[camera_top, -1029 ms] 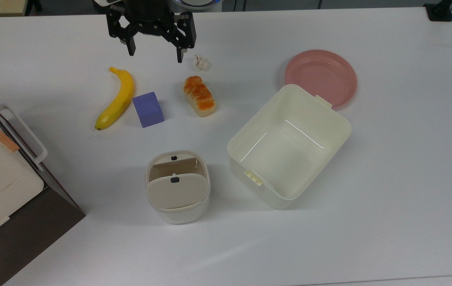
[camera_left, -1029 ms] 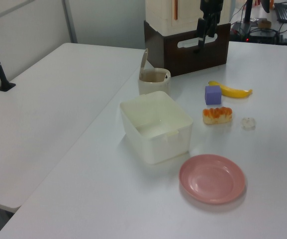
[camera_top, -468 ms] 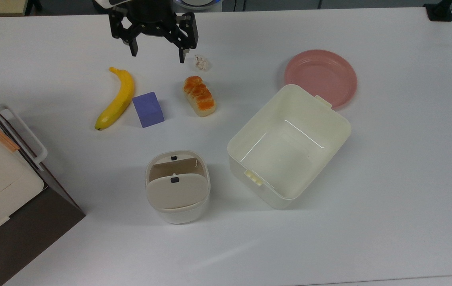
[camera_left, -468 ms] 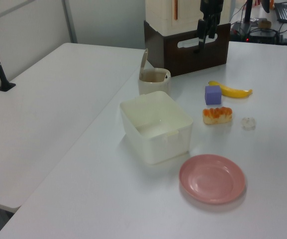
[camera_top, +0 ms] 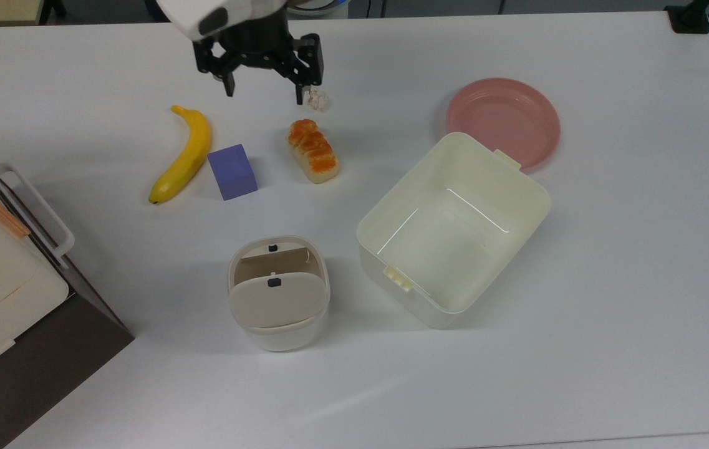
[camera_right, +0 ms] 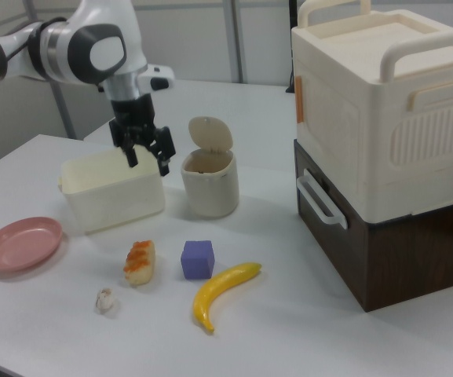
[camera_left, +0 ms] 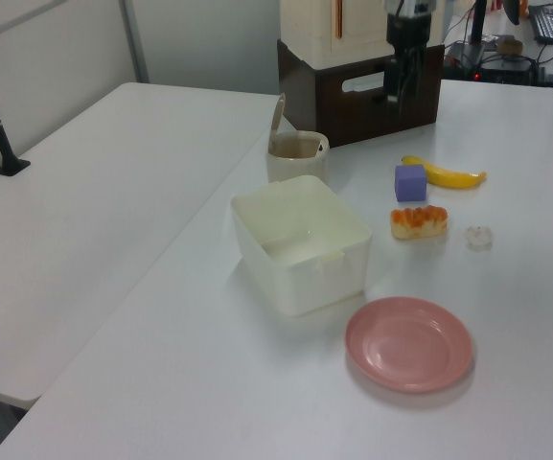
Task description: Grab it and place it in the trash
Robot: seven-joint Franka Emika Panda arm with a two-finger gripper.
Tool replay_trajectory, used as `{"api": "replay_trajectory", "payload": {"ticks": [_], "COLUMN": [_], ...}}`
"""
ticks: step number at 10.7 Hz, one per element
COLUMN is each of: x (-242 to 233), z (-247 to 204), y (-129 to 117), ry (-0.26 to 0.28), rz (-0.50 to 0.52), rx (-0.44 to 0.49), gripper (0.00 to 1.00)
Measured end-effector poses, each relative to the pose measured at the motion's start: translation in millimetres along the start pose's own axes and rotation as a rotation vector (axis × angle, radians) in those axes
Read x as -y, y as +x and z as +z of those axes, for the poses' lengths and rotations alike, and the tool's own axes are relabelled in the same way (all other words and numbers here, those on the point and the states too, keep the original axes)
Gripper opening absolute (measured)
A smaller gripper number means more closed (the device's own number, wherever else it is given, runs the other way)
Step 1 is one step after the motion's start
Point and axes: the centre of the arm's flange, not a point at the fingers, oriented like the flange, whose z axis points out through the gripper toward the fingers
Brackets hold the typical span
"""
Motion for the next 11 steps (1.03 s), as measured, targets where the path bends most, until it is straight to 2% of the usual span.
{"api": "replay_trajectory", "payload": {"ticks": [4,7,11], "x": [29.1,30.1,31.5], "z": [56.6,69.7,77.7], "y": [-17.8,-21.5,-23.1], "ry": [-0.003,0.007,0.015], "rz": [-0.115,-0.183,-0.202], "rx": [0.111,0.128,0.129], "gripper": [0.96,0.96,0.96]}}
